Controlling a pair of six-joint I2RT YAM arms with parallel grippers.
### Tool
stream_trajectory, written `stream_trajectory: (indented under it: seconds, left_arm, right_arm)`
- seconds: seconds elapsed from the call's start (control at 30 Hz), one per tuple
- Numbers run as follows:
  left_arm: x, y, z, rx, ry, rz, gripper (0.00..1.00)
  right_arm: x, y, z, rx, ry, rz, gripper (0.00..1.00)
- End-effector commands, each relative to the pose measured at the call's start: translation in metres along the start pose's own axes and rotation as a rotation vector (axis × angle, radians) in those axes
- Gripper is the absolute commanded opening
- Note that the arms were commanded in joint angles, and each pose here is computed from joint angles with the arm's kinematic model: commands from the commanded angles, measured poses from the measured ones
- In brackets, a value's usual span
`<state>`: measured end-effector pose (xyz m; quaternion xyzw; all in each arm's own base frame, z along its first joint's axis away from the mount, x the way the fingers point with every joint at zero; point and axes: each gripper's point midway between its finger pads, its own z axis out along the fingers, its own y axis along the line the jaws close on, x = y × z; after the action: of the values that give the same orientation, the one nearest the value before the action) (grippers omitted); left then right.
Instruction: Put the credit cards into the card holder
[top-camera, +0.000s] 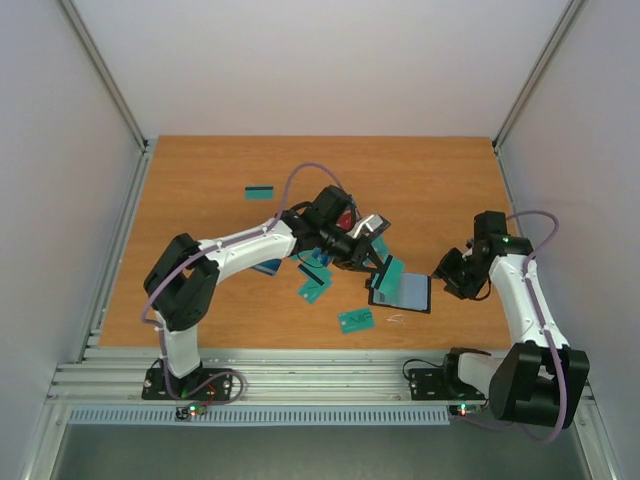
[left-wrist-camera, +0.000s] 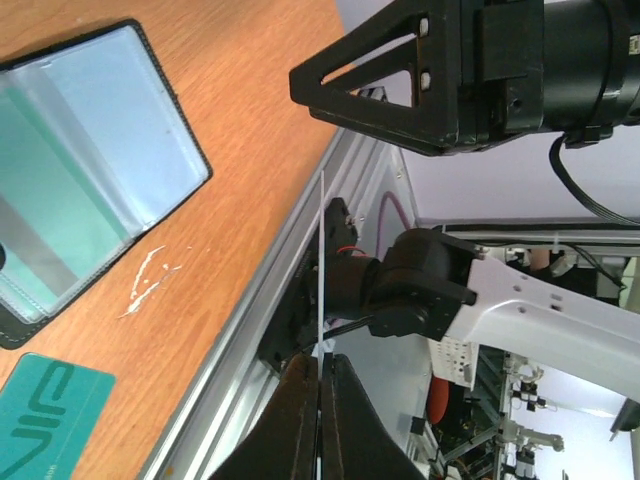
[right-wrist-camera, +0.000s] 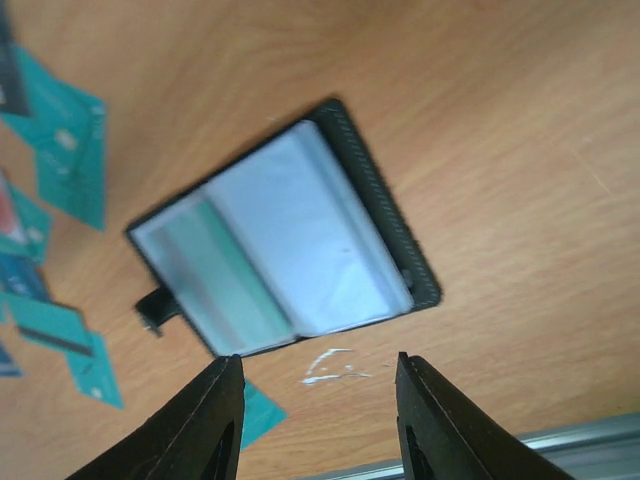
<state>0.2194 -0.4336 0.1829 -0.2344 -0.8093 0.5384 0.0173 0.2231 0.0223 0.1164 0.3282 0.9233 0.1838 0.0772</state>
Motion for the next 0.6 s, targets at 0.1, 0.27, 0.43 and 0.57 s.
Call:
stream_trajectory:
  seconds: [0.1, 0.27, 0.43, 0.57]
  left_arm:
    - [0.005, 0.027, 0.022, -0.066, 0.060, -0.015, 0.00]
    - [0.010, 0.042, 0.035, -0.099, 0.098, -0.047, 0.00]
    - [0.012, 0.054, 0.039, -0.118, 0.108, -0.063, 0.00]
    - [0.013, 0.056, 0.040, -0.125, 0.111, -0.063, 0.00]
  right_arm:
    - [0.013, -0.035, 0.026, 0.124, 0.048, 0.151, 0.45]
    - [0.021, -0.046, 0.041, 0.156, 0.097, 0.178, 0.44]
    - [0.019, -0.048, 0.059, 0.157, 0.133, 0.203, 0.40]
    - [-0.001, -0.048, 0.066, 0.196, 0.101, 0.195, 0.36]
